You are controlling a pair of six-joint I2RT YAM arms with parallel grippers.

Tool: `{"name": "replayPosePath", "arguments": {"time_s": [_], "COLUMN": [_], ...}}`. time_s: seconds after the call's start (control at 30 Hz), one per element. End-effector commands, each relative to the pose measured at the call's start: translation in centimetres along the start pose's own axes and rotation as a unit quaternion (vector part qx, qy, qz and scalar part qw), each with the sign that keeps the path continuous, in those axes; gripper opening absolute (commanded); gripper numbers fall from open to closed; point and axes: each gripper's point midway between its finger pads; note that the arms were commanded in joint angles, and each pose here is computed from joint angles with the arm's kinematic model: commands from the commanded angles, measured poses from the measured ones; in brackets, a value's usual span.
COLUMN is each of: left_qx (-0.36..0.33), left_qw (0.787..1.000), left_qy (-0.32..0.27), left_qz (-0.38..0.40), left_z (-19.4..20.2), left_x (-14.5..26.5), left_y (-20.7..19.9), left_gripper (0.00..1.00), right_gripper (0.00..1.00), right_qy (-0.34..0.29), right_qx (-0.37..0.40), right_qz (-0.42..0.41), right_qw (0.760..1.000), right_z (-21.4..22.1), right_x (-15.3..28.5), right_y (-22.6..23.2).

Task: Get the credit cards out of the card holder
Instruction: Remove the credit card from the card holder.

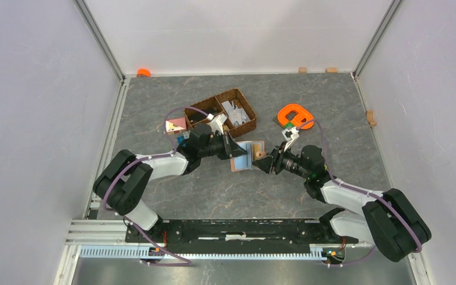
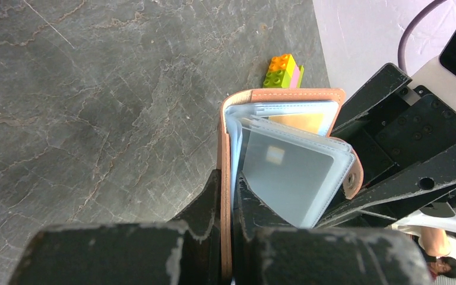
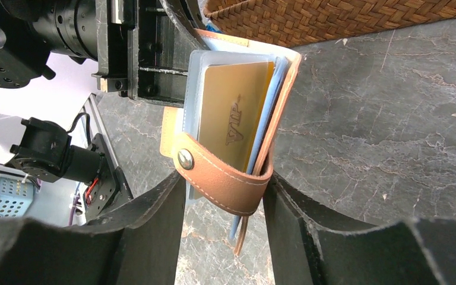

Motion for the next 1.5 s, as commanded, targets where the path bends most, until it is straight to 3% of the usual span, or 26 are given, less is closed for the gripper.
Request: {"name": "replayPosePath", "arguments": {"time_s": [0.0,0.53,0.57,0.7,0.83,0.93,1.03,1.13,1.17,1.27,1.37,1.47], "left_qx": [-0.044,-0.057,-0.058,-0.059,-0.063,-0.073,-0.096,-0.12,-0.123,-0.126,-0.126,-0.119], "left_qw": [0.998,0.997,0.997,0.995,0.994,0.993,0.991,0.989,0.989,0.989,0.989,0.991], "left_qy": [-0.038,-0.035,-0.034,-0.031,-0.022,-0.019,-0.016,-0.017,-0.017,-0.015,-0.008,-0.003], "left_qz": [0.012,0.031,0.038,0.074,0.091,0.094,0.088,0.081,0.08,0.079,0.073,0.052], "left_z": [-2.8,-2.5,-2.4,-2.3,-1.9,-1.7,-1.4,-1.0,-0.9,-0.7,-0.3,-0.2], "left_x": [0.2,0.0,-0.1,-0.2,-0.5,-0.5,-0.6,-0.8,-0.8,-1.2,-1.6,-2.0], "left_y": [-2.0,-3.4,-3.7,-5.2,-6.0,-6.4,-7.1,-7.6,-7.7,-7.8,-7.4,-6.5], "left_gripper": [0.02,0.02,0.02,0.02,0.04,0.23,0.5,0.68,0.81,0.99,1.0,0.92], "right_gripper": [0.55,0.58,0.56,0.34,0.2,0.1,0.07,0.03,0.02,0.0,0.0,0.0], "right_qy": [-0.015,0.006,0.006,0.006,0.006,0.006,0.0,-0.007,-0.011,-0.017,-0.021,-0.022], "right_qx": [0.021,0.021,0.021,0.021,0.022,0.025,0.028,0.035,0.039,0.06,0.079,0.094], "right_qz": [-0.007,0.023,0.025,0.038,0.046,0.065,0.094,0.121,0.131,0.167,0.181,0.181], "right_qw": [1.0,0.999,0.999,0.999,0.999,0.998,0.995,0.992,0.99,0.984,0.98,0.979], "right_z": [-1.5,-0.3,-0.2,-0.2,-0.2,-0.3,-0.7,-1.1,-1.2,-1.6,-1.8,-1.9], "right_x": [-0.8,-1.7,-1.7,-1.7,-1.8,-1.7,-1.4,-1.2,-1.1,-0.9,-1.0,-1.2], "right_y": [0.8,-0.2,-0.3,-0.9,-1.2,-1.7,-2.6,-3.3,-3.5,-4.0,-3.6,-2.9]}}
Point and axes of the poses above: each gripper's point midway between its finger pads, its own x axis back along the fingers, its own y axis along the line the jaws close on, z = x × y, and after that the axes turned 7 degrees about -x, right-handed
